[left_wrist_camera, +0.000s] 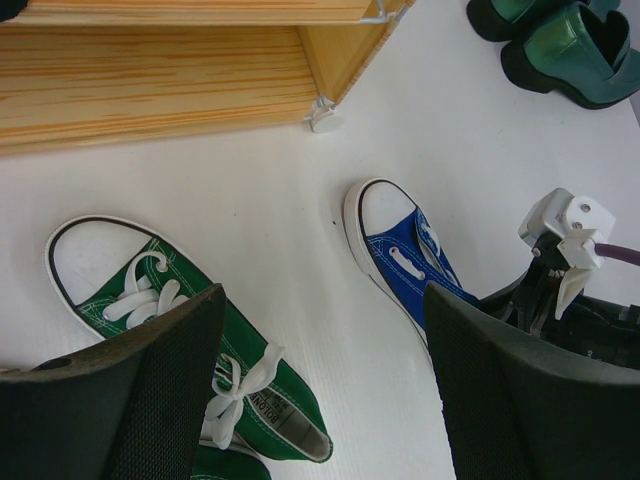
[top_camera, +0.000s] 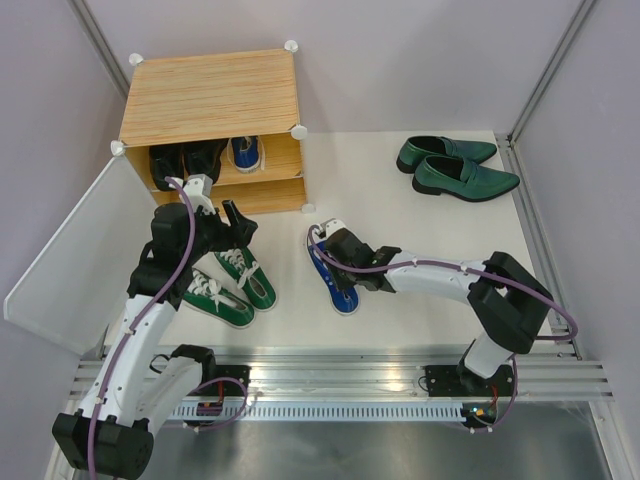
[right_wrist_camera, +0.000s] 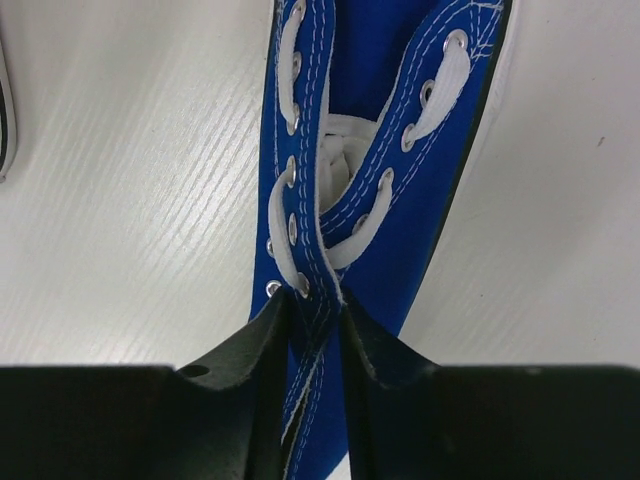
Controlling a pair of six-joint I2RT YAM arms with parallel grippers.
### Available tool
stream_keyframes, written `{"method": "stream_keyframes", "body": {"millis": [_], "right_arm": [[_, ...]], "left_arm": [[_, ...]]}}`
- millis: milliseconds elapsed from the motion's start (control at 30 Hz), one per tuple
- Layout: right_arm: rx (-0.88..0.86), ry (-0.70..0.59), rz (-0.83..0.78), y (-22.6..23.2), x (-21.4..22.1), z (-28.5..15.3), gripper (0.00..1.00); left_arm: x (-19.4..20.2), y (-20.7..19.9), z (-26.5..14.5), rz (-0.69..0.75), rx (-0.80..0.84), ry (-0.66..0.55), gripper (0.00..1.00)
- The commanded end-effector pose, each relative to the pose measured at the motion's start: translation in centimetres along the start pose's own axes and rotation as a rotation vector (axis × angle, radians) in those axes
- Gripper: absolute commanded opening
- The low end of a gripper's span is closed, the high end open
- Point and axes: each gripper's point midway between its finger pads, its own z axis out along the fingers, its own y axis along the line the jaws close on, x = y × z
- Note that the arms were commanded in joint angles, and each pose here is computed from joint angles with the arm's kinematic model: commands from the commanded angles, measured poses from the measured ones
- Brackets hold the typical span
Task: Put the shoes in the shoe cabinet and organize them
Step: Pick up the shoe from the center of the board.
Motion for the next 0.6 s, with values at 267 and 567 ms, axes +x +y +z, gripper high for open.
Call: {"method": "stream_keyframes", "body": {"millis": [267, 567], "right_arm": [[0.091, -0.049, 0.004, -1.4, -1.7, 0.7, 0.01], [-0.038, -0.180, 0.011, 1.0, -6.5, -3.7, 0.01]], "left_arm": [[-1.2, -0.9, -0.2, -0.004, 0.035, -0.050, 0.82], [-1.4, -1.0, -0.4, -0.002, 0.035, -0.058, 0.82]]}}
